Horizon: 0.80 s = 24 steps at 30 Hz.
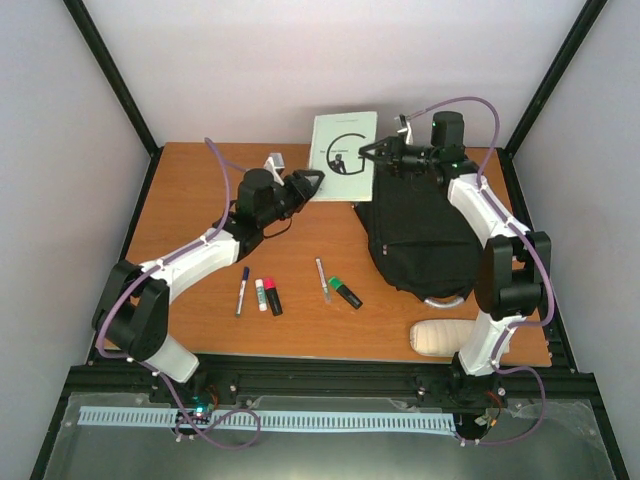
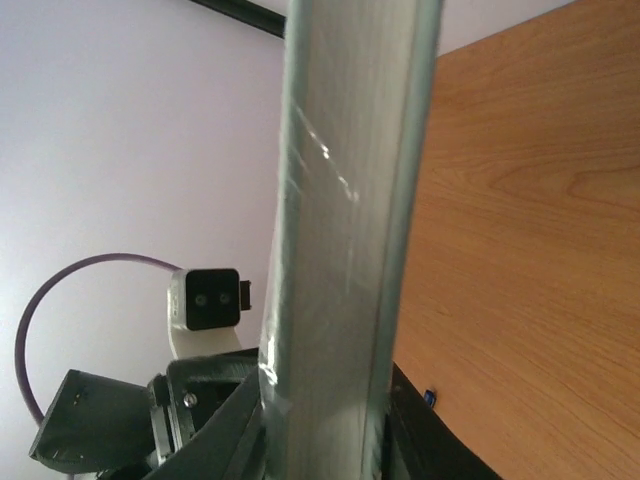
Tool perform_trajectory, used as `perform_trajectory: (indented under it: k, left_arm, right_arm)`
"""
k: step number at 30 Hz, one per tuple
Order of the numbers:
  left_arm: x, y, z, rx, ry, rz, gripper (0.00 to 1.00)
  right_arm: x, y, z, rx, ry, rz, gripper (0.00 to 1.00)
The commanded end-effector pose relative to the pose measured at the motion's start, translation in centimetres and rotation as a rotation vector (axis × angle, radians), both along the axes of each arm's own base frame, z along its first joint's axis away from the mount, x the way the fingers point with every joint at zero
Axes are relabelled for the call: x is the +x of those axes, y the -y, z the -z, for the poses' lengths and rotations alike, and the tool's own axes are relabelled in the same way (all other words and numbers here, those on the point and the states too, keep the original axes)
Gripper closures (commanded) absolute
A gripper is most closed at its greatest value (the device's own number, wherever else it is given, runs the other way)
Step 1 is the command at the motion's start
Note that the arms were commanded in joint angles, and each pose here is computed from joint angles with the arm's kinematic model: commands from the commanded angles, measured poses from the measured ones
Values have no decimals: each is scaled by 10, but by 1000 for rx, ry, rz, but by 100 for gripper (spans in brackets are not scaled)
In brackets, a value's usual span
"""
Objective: Pack the student bag
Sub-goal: Pick up the book from the center of the board, then adjust the student bag at the center of the board.
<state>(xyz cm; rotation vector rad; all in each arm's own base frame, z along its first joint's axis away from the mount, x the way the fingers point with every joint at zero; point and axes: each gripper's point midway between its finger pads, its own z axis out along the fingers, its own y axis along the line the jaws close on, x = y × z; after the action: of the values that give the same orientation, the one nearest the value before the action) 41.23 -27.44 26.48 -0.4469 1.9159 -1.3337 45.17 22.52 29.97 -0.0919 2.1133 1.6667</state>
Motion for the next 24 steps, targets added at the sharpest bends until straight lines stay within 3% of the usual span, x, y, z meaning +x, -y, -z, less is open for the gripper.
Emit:
perform_trajectory:
  k: [1,5,8,15,24]
  left_arm:
    - [-9,14,-28,45,66,50,42]
    - [-11,6,-19,115,48,34,28]
    - [-13,4,-9,161,30,36,25]
    - [-1,27,34,262,-83,144,27]
    - [21,85,87,326,-185,325,31]
  right_arm:
    - [-8,7,-55,-4,217,-32,97]
    - [1,37,-57,-47,239,30,97]
    - [3,67,-56,-85,263,84,97]
    - [-22,138,-53,-265,388,221,97]
    - [-71,201,-22,-634,508,343,97]
